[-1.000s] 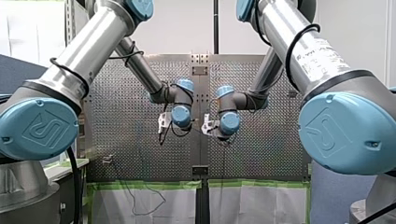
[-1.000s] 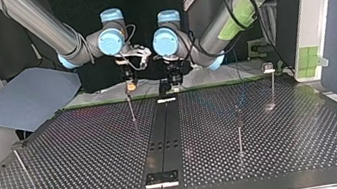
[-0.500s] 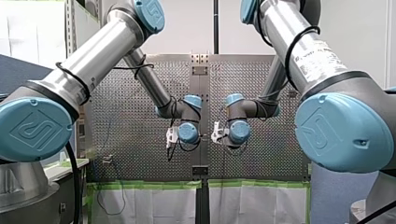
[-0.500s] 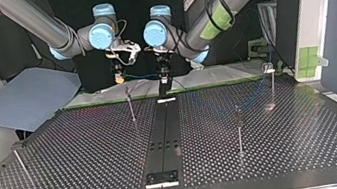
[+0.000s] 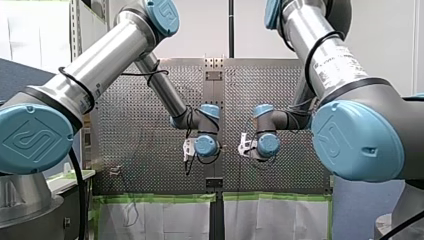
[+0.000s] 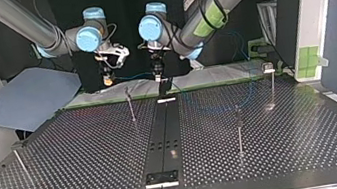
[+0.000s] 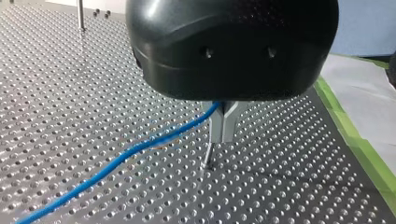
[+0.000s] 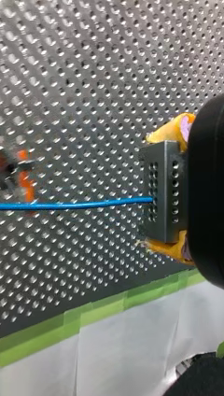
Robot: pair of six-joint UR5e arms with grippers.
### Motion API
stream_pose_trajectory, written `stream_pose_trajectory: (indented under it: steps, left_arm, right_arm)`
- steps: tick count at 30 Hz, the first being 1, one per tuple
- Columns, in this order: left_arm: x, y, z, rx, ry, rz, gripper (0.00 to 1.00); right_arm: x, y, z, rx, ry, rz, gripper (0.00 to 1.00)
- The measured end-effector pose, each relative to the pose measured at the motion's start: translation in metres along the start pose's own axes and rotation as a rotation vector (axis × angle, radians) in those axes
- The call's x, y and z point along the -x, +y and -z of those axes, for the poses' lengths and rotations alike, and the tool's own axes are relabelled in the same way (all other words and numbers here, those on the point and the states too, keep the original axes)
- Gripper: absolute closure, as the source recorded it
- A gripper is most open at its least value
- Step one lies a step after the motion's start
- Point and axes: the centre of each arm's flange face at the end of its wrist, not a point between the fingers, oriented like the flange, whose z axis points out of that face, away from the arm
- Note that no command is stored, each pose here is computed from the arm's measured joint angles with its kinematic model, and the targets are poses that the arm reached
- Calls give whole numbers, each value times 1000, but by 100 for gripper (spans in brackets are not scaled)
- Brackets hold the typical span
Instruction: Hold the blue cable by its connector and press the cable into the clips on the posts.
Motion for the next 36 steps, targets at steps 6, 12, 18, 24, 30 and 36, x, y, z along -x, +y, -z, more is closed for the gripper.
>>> stream_pose_trajectory:
  steps: [6,12,18,24,30,36]
  left_arm:
    - [0,-3,3,4,-2,11,100]
    - [-2,-6,2,15,-3,22,100]
    - [-16,-16,-3,31,24,1,100]
    - [-19,-32,-8,53,11,2,100]
    - [-22,-47,-14,80,-1,2,100]
    - [-27,-59,-21,104,-27,16,100]
  right_arm:
    - [-9,19,-14,-14,42,-19,100]
    - [-13,19,-20,-62,66,-23,100]
    - [-13,17,-20,-82,66,-21,100]
    - [-14,18,-21,-88,67,-14,100]
    - [-14,19,-22,-117,60,-9,100]
    - [-15,28,-26,-141,52,-9,100]
